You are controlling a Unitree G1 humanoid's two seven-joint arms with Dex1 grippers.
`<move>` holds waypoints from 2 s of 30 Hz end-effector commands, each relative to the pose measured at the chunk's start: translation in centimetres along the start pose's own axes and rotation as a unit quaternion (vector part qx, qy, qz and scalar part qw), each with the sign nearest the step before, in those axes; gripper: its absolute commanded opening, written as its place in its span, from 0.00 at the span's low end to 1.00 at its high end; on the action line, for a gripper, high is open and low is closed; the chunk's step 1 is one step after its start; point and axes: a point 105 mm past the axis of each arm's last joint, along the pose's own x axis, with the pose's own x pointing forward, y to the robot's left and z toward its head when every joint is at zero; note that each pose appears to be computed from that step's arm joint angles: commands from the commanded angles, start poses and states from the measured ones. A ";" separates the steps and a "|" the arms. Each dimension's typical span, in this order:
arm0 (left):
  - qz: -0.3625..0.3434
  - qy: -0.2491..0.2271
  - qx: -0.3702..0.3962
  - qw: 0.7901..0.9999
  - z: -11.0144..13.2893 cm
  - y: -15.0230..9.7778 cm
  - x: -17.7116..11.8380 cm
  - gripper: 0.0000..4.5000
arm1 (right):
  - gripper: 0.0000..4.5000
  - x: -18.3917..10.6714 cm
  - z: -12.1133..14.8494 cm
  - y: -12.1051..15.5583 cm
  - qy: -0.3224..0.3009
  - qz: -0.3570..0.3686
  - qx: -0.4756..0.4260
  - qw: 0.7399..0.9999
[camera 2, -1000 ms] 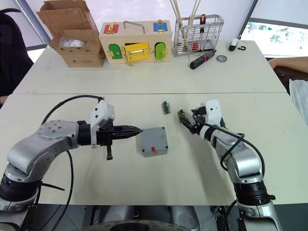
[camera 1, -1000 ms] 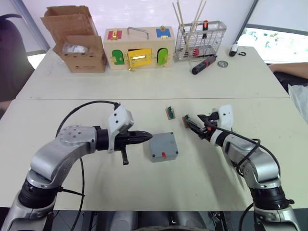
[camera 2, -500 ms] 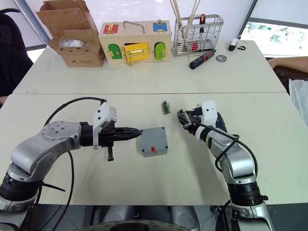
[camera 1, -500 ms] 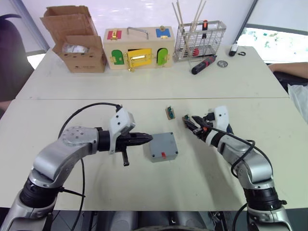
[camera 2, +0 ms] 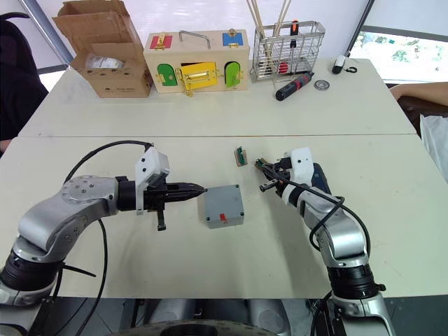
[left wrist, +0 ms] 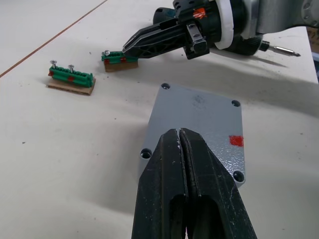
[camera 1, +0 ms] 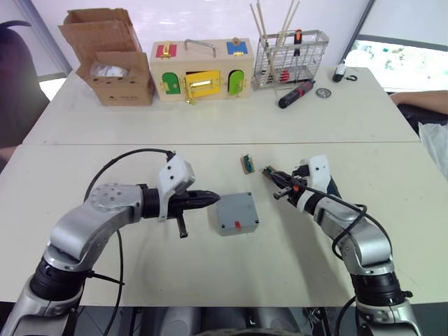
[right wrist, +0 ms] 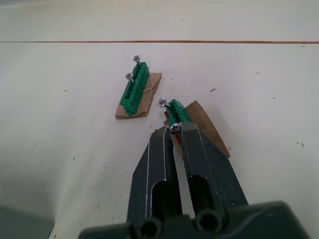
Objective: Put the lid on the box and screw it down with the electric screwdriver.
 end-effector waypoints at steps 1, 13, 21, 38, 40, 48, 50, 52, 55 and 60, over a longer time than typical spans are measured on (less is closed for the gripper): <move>-0.003 -0.012 0.021 1.000 0.8 -0.2 0.2 0.00 | 0.01 -0.4 2.3 0.1 -0.038 -0.002 0.007 0.999; -0.005 -0.012 0.016 1.000 0.6 -0.2 0.6 0.00 | 0.01 -0.7 3.7 -0.1 -0.045 0.004 0.035 0.998; -0.016 -0.015 0.008 1.000 1.2 -0.1 -0.6 0.00 | 0.01 -3.7 7.3 2.0 -0.098 0.082 0.028 0.991; -0.063 0.051 0.012 0.997 -0.2 -0.6 -3.0 0.00 | 0.01 -5.1 4.1 7.5 -0.031 0.236 -0.014 0.971; -0.063 0.049 0.011 0.997 -0.2 -0.7 -2.9 0.00 | 0.01 -5.0 3.9 7.4 -0.027 0.234 -0.015 0.972; -0.060 0.047 0.012 0.997 -0.2 -0.6 -2.8 0.00 | 0.01 -4.9 3.4 6.8 -0.019 0.227 -0.019 0.974; -0.060 0.045 0.012 0.997 -0.2 -0.6 -2.7 0.00 | 0.01 -5.0 3.3 6.8 -0.017 0.226 -0.019 0.974; -0.061 0.045 0.012 0.997 -0.2 -0.6 -2.6 0.00 | 0.01 -5.0 3.2 6.8 -0.016 0.226 -0.018 0.974; -0.060 0.044 0.012 0.997 -0.2 -0.6 -2.6 0.00 | 0.01 -5.0 3.1 6.9 -0.015 0.228 -0.016 0.973; -0.058 0.043 0.012 0.997 -0.2 -0.6 -2.5 0.00 | 0.01 -4.7 3.0 6.9 -0.013 0.227 -0.014 0.974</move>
